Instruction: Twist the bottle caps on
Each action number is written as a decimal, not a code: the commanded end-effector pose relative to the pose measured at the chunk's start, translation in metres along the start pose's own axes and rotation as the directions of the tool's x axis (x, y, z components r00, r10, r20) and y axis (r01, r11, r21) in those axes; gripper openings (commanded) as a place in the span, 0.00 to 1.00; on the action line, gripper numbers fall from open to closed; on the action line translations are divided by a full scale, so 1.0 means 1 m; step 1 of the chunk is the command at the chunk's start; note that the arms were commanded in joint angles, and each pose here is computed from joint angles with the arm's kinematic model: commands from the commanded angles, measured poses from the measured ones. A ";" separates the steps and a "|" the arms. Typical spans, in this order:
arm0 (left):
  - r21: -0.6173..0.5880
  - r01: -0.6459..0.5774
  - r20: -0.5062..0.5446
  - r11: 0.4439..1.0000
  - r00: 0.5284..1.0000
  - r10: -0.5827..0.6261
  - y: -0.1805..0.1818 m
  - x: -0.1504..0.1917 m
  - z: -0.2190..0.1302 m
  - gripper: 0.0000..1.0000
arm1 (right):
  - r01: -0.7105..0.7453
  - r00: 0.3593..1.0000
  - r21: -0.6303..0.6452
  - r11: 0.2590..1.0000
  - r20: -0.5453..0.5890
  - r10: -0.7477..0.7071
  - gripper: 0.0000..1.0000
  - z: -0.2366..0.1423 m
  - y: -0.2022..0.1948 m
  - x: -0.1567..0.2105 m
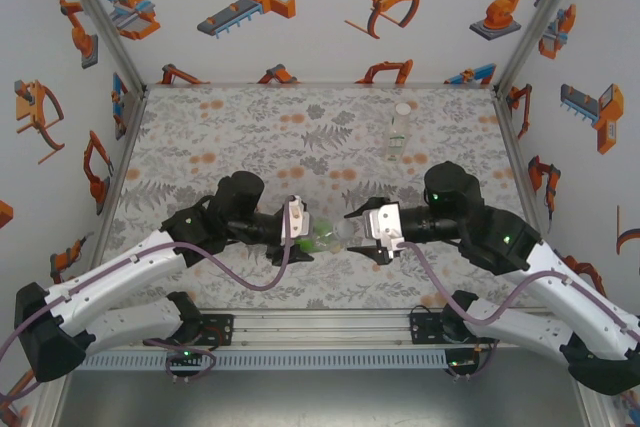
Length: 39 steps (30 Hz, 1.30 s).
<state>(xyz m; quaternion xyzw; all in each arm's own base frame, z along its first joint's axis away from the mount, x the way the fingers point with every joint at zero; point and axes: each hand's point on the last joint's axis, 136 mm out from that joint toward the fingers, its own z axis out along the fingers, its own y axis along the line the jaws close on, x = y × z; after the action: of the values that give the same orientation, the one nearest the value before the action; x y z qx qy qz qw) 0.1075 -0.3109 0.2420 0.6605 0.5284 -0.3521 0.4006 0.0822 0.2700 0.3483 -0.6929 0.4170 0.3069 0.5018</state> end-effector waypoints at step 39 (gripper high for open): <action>-0.122 -0.039 0.052 0.992 0.998 0.045 0.019 -0.019 -0.003 0.00 | -0.709 0.704 0.317 0.630 0.277 0.654 0.00 -0.009 -0.064 0.021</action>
<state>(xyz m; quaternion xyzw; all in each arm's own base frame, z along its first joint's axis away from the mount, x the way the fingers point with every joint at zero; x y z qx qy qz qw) 0.1156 -0.3109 0.2364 0.6543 0.5469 -0.3302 0.4048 0.1143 0.2710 0.3547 -0.5078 0.5784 0.3911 0.5047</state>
